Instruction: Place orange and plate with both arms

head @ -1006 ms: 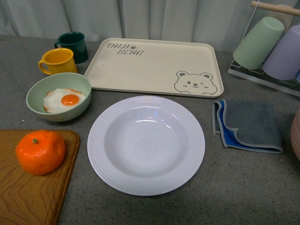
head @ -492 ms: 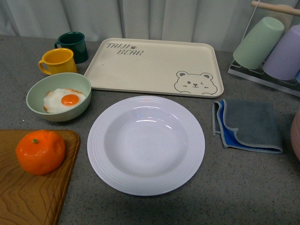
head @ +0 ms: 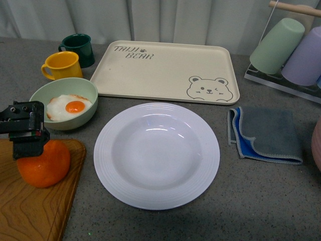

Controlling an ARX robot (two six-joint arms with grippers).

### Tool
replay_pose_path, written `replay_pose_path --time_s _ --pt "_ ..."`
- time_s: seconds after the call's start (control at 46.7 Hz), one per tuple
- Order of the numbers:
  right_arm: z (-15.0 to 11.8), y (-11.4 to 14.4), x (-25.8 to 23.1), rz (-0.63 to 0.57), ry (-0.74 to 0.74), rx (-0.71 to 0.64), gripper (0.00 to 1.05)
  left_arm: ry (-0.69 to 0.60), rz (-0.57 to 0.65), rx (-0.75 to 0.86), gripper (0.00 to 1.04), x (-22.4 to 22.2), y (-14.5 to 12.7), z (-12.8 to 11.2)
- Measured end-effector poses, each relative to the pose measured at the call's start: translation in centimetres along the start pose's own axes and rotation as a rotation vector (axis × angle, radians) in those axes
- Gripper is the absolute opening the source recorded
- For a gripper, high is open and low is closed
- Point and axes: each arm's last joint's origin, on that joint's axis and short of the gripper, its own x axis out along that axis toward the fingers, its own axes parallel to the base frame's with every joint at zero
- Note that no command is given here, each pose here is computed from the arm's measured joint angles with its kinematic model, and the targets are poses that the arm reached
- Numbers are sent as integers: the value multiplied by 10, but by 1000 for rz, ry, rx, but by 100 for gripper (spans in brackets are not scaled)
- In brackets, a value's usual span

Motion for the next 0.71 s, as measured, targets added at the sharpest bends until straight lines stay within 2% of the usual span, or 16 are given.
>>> replay_pose_path --time_s 0.364,0.599,0.706 --pt "0 0 0 0 0 0 95 138 -58 -45 98 26 -3 -2" --pt "0 0 0 0 0 0 95 180 -27 -70 98 39 3 -6" --pt "0 0 0 0 0 0 95 200 -19 -98 78 41 9 -8"
